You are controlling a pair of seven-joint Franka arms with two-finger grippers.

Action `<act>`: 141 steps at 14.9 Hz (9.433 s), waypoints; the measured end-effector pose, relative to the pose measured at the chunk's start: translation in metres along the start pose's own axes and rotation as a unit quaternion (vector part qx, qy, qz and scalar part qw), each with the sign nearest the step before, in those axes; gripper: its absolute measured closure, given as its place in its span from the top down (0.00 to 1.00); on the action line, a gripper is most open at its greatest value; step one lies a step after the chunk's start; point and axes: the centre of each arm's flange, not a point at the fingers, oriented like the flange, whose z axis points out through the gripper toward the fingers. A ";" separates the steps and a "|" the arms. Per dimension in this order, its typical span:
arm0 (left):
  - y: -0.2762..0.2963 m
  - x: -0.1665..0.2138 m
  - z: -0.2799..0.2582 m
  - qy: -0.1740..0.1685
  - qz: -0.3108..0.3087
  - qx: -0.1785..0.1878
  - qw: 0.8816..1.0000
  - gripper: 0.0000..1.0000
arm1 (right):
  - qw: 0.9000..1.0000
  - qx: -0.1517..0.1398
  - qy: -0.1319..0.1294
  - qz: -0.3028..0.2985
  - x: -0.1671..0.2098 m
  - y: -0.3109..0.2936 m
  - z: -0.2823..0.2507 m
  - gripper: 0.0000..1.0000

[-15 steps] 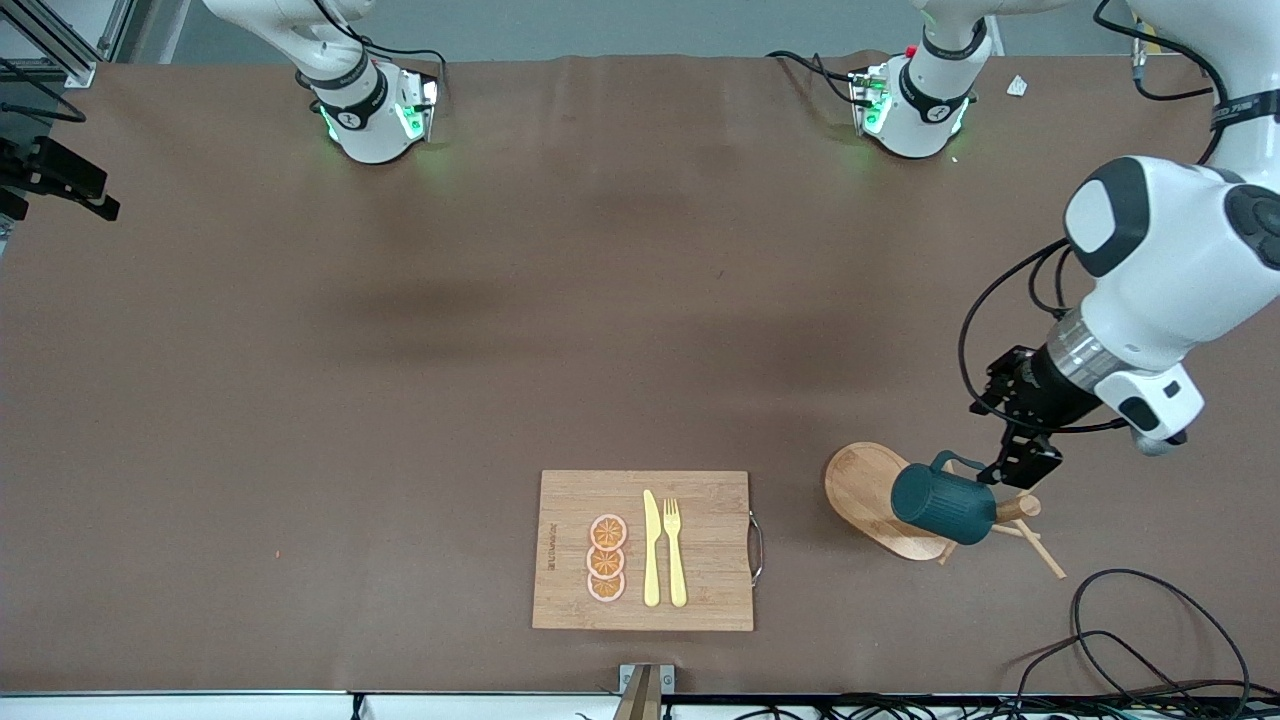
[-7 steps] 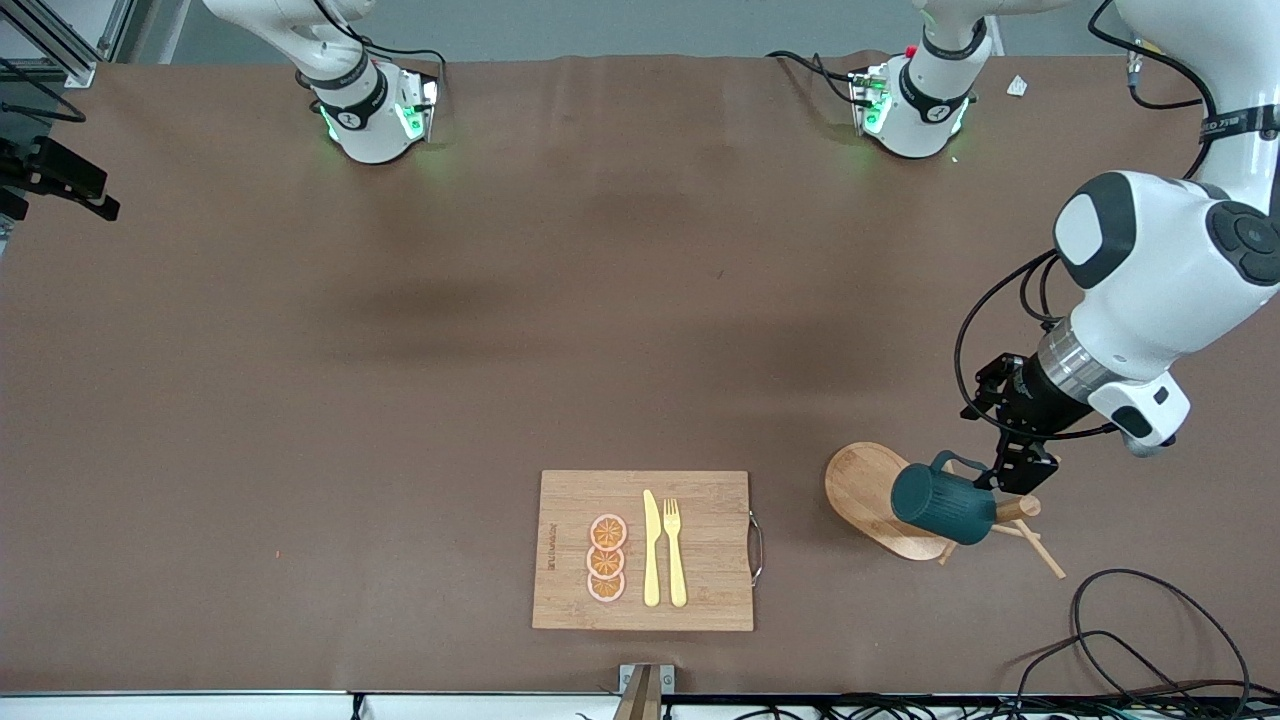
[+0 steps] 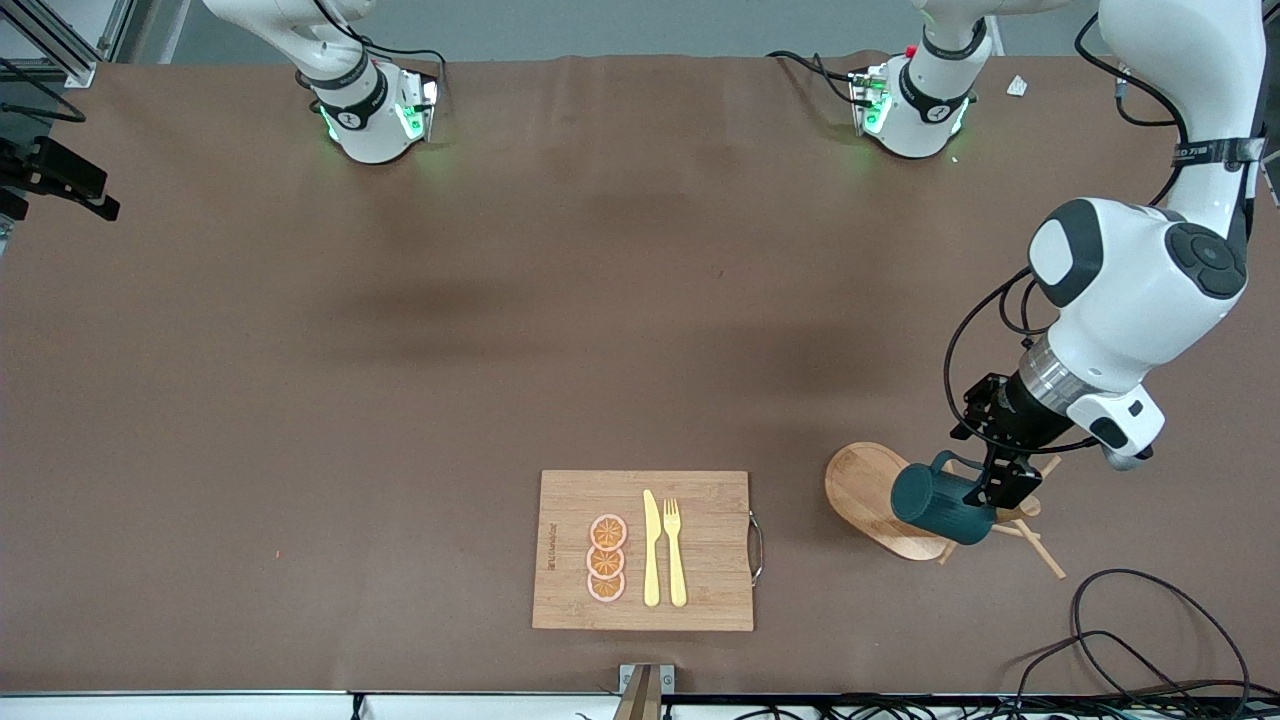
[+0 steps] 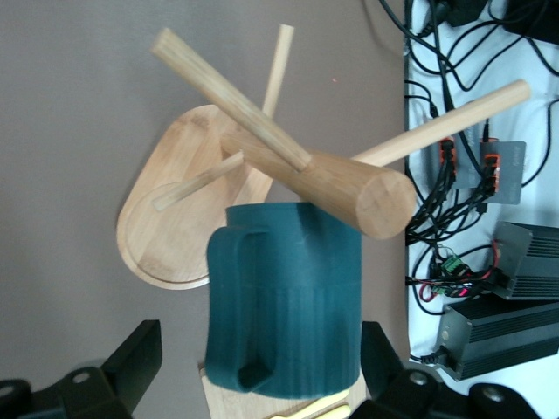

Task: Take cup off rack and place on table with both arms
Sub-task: 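Lower the left gripper around the teal mug body and close it, then lift the teal mug off the rack peg and carry it toward the table middle, then hold the mug with the left gripper while the right gripper reaches it, then grasp the mug with the right gripper while the left gripper releases it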

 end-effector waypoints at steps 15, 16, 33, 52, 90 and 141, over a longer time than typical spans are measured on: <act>-0.005 0.006 0.035 -0.010 0.001 -0.071 0.997 1.00 | 1.000 0.000 0.002 0.000 0.001 0.000 0.000 1.00; -0.005 0.006 0.037 -0.010 0.001 -0.074 0.997 1.00 | 1.000 0.000 0.002 0.000 0.001 0.000 0.000 1.00; -0.004 0.000 0.055 -0.016 -0.007 -0.099 0.995 0.88 | 1.000 0.000 0.003 0.000 0.001 0.000 -0.001 1.00; -0.008 -0.186 0.026 -0.095 0.119 -0.111 0.982 0.88 | 1.000 0.000 0.003 0.000 0.001 0.000 -0.001 1.00; -0.398 -0.546 0.287 0.410 0.615 -0.280 0.613 0.88 | 0.998 -0.020 -0.040 0.034 0.087 0.044 0.119 1.00; 0.026 -0.027 -0.172 -0.011 0.530 0.186 0.827 1.00 | 0.998 -0.005 0.010 -0.069 -0.026 -0.376 0.416 0.05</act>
